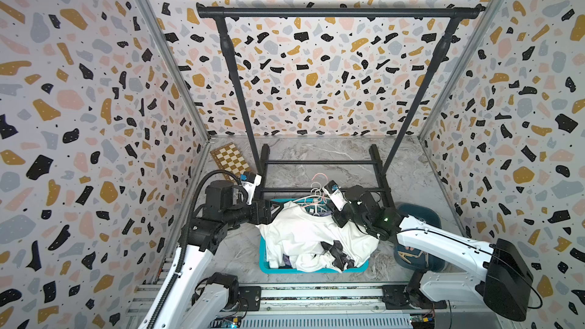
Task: Use clothespins to secure the t-shirt on both sides of the hanger
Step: Pick up the hanger from the basket.
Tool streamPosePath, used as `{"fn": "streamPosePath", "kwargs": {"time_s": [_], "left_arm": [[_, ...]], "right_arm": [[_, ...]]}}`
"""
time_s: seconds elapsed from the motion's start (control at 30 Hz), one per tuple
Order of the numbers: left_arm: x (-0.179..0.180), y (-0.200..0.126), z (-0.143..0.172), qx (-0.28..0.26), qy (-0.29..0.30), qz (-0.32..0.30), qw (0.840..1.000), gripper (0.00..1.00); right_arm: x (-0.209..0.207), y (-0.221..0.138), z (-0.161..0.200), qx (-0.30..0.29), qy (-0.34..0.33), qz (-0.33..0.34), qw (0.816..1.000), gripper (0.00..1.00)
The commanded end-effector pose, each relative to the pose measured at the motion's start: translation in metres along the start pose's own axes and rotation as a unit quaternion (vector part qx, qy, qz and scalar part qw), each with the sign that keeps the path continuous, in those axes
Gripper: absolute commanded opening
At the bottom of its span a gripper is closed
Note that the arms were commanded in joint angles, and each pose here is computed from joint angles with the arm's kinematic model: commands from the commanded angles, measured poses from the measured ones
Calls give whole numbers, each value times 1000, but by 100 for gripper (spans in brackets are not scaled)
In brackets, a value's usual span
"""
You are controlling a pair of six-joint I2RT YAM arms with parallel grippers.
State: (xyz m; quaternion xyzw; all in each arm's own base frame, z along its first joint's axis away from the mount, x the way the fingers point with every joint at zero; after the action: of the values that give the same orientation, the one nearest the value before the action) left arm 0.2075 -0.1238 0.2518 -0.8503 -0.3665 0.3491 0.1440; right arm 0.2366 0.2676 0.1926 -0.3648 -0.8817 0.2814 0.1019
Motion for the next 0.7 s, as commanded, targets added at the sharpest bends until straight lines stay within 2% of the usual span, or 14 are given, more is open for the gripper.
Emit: {"fn": "streamPosePath", "kwargs": {"time_s": [0.0,0.17,0.3,0.67], "left_arm": [[-2,0,-2,-7,12,4,1000,95],[-5,0,-6,-10,18,15,1000,95],[-9,-1,-11,-14,29,22,999,90],[-24,-12,-35,-47,94,35,994,90]], "right_arm": [[-4,-13,-24,-39,-6,18,999,14],[-5,-17,-30,-49,-18,38,998,10],[-8,-22,-39,-61,-28,56,996,0],[-6,-61,-78,-153,-66,60,984,0]]}}
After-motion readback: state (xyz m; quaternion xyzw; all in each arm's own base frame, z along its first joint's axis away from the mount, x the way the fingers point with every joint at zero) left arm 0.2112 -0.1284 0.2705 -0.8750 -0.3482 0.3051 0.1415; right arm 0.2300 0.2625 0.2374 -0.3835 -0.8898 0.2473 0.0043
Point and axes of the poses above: each gripper's point midway between its finger pads, its own y axis out along the fingers, its own x axis along the line the jaws close on, z = x × y, the point moved 3 cm from there along -y, back along the fingers, and after that the axes turned 3 degrees about y, right-handed, at the moved point
